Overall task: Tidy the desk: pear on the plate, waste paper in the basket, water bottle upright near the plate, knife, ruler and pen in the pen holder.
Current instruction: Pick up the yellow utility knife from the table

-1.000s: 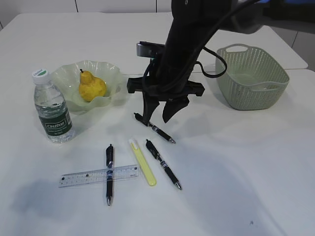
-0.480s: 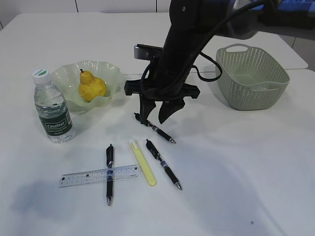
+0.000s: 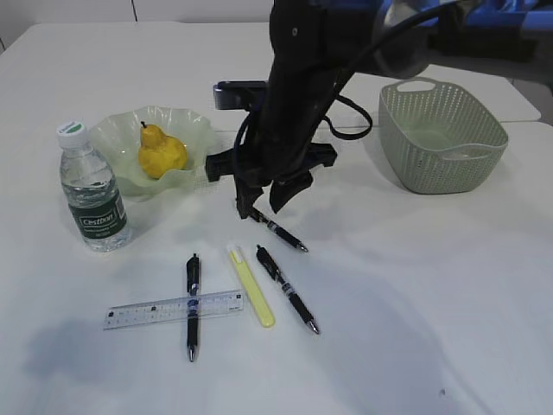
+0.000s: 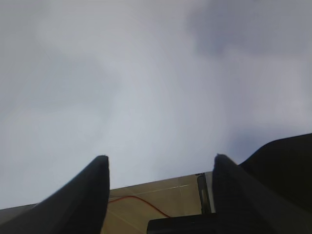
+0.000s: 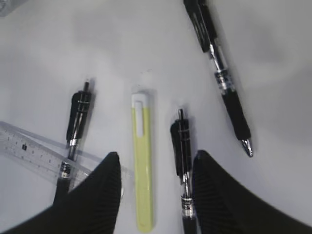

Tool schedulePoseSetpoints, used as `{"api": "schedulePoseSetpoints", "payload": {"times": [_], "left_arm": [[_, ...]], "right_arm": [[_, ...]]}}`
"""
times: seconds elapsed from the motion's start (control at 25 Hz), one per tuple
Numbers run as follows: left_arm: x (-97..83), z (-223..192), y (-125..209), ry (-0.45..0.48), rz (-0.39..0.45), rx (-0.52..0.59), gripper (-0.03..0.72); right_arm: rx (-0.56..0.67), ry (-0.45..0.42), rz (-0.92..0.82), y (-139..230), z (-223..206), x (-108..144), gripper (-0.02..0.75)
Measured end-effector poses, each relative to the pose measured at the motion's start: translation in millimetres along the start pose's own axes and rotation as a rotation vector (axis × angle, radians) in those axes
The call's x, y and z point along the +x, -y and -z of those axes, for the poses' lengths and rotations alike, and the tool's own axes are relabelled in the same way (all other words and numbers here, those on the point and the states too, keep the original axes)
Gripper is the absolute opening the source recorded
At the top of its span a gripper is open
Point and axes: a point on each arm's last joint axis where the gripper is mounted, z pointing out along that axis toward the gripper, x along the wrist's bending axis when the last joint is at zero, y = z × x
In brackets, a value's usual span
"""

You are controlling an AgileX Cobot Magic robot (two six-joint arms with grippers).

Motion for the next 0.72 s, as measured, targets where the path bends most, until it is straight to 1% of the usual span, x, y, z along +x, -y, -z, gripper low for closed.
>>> {"api": "schedulePoseSetpoints", "payload": {"times": [0.16, 0.48, 0.6, 0.72], "left_arm": [[-0.1, 0.0, 0.0, 0.002, 0.001, 0.0, 0.466], [-0.1, 0.0, 0.0, 0.002, 0.001, 0.0, 0.466], [-0.1, 0.0, 0.0, 0.002, 0.001, 0.0, 0.466], [-0.1, 0.0, 0.0, 0.002, 0.001, 0.0, 0.466]], "right_arm": [[-0.021, 0.001, 0.027, -0.6, -3.6, 10.0, 0.384], [0.058, 0.032, 0.03, -2.3, -36.3, 4.7, 0.384], [0.043, 0.032, 0.036, -6.9, -33.3, 6.3, 0.384], [0.025, 0.039, 0.059, -8.6, -29.9, 13.1, 0.384]]}}
